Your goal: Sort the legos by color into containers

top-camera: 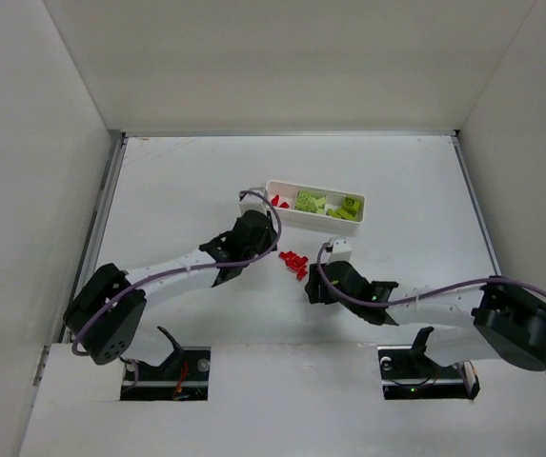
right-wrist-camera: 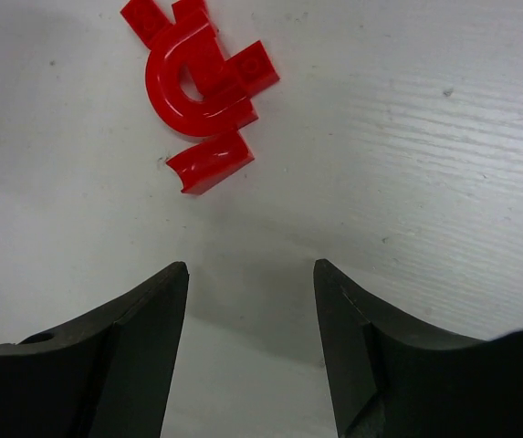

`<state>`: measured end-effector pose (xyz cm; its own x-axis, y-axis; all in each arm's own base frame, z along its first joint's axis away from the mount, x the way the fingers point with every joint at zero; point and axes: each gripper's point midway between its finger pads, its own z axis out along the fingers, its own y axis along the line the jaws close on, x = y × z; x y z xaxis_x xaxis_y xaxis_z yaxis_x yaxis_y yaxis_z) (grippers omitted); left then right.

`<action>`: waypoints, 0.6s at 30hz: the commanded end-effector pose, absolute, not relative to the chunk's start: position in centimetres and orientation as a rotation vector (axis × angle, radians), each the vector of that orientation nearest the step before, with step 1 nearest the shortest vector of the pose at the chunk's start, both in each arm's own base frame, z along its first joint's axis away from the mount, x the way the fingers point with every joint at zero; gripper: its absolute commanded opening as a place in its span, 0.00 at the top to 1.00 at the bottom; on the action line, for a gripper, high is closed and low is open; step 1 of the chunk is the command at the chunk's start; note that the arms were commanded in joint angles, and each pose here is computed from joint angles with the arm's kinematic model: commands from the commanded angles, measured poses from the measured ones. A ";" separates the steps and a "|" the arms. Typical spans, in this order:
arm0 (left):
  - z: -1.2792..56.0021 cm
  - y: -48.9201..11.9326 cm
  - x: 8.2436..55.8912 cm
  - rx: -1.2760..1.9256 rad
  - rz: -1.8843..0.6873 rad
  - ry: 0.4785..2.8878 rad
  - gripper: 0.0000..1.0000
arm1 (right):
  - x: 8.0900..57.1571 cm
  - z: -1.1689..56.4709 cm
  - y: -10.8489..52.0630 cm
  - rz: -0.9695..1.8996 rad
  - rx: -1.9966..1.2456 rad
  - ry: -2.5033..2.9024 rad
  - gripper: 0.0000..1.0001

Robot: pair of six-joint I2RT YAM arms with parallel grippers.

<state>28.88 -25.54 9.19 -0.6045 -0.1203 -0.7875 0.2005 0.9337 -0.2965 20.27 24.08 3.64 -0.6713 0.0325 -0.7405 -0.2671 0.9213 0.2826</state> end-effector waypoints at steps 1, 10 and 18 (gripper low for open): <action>13.4 -26.0 32.1 -0.012 -0.515 2.097 0.85 | 21.6 5.7 26.5 0.503 -0.210 2.202 0.37; 16.0 -27.3 41.5 -0.137 -0.499 2.005 0.84 | 22.6 4.6 26.8 0.437 -0.193 2.197 0.36; 12.5 -28.0 46.6 -0.153 -0.420 2.048 0.69 | 22.9 4.1 27.9 0.397 -0.206 2.191 0.35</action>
<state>44.83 -28.11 10.43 -0.5389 -0.2651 -0.7996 0.0605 0.9345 -0.3507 21.95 26.23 2.77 -0.6410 -0.0318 -0.7669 -0.2801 0.9399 0.1951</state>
